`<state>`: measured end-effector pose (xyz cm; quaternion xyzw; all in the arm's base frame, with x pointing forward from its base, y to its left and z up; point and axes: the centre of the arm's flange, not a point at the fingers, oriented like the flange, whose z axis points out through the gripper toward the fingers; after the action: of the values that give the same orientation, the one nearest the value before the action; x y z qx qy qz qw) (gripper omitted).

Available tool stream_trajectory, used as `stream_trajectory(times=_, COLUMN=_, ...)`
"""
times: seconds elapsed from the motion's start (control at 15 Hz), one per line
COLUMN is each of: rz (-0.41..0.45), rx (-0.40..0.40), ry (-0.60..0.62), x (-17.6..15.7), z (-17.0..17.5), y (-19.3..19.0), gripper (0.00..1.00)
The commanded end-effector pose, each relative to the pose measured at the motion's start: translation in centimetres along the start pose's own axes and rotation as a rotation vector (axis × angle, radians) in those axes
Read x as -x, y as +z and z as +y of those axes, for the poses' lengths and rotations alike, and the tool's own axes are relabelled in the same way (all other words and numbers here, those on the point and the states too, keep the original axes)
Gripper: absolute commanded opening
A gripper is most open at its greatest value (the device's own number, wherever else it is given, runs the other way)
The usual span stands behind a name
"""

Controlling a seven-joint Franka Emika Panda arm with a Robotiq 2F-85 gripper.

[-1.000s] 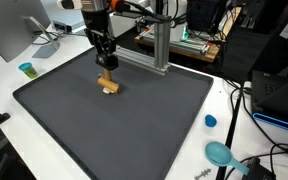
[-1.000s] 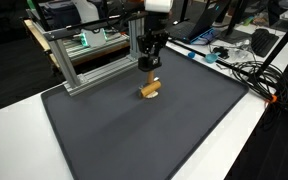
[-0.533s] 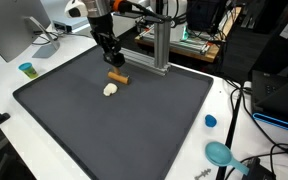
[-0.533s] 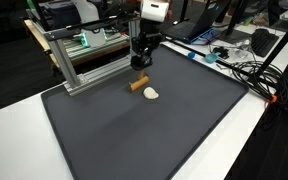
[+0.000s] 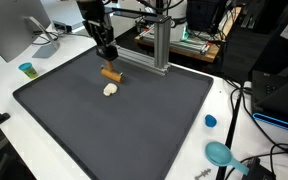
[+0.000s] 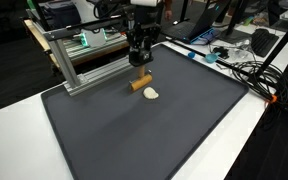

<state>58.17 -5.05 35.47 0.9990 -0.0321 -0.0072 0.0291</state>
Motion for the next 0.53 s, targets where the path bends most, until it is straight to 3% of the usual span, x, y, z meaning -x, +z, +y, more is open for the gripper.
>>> stream_trajectory(times=0.0, rz=0.078, rx=-0.066, ry=0.038, x=0.7, z=-0.2, y=-1.6, gripper=0.21)
stream_trajectory(times=0.47, rz=0.122, rx=-0.030, ry=0.091, x=-1.8, z=-2.4, y=1.3, gripper=0.21)
